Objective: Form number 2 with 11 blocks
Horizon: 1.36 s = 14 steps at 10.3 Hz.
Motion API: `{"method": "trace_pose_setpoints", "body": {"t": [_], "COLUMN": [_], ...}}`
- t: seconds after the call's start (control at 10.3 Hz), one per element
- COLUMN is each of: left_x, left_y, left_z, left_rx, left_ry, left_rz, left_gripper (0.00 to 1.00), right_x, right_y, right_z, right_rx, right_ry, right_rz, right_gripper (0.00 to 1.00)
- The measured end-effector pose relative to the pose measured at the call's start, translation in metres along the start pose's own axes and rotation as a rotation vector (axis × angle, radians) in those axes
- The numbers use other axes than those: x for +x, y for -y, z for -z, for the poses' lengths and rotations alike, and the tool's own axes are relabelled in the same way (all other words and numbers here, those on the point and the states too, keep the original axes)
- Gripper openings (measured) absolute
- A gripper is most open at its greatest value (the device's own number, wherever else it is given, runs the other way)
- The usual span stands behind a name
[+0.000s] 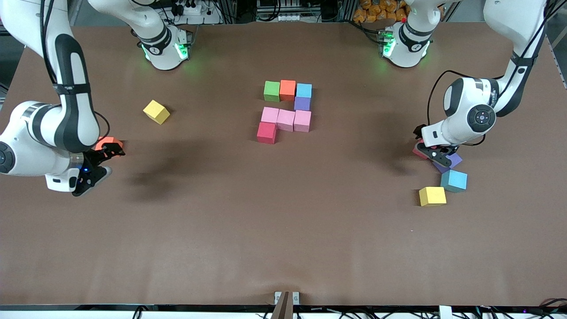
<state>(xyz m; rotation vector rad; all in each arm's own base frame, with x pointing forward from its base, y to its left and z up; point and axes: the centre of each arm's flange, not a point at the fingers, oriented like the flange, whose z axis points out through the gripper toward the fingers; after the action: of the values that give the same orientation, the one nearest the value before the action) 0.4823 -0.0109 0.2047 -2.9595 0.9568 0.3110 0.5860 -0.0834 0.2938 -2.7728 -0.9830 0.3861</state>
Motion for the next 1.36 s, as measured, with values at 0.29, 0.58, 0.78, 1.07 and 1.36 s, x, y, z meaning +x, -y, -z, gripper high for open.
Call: {"method": "trace_pose_setpoints", "body": {"t": [0.29,0.58,0.78,1.07,1.36], "left_x": [0.002,0.003,0.006,0.034,0.092], "left_y": [-0.001,0.000,0.002,0.001,-0.040], "left_z": [-0.007,-0.005,0.000,0.039,0.101], "left_rx": [-0.005,0.000,0.007,0.045,0.050], "left_ry": [0.000,-0.008,-0.020,-0.064,-0.119], "left_rz": [-0.004,-0.003,0.029,0.133,0.266], "left_gripper": [0.78,0.61,0.61,0.61,0.61], "right_x": [-0.026,-0.050,-0.070,-0.089,-0.090], "right_y": [-0.013,-0.026,-0.040,-0.045,-0.038], "right_z": [-0.024,-0.035,-0.037,-0.053,-0.075], "right_rx": [0.028,0.054,0.065,0.096,0.105], "right_ry": [0.008,0.004,-0.011,-0.017,-0.022], "right_rz": [0.103,0.208,0.288,0.448,0.589], "right_gripper": [1.00,1.00,1.00,1.00,1.00]}}
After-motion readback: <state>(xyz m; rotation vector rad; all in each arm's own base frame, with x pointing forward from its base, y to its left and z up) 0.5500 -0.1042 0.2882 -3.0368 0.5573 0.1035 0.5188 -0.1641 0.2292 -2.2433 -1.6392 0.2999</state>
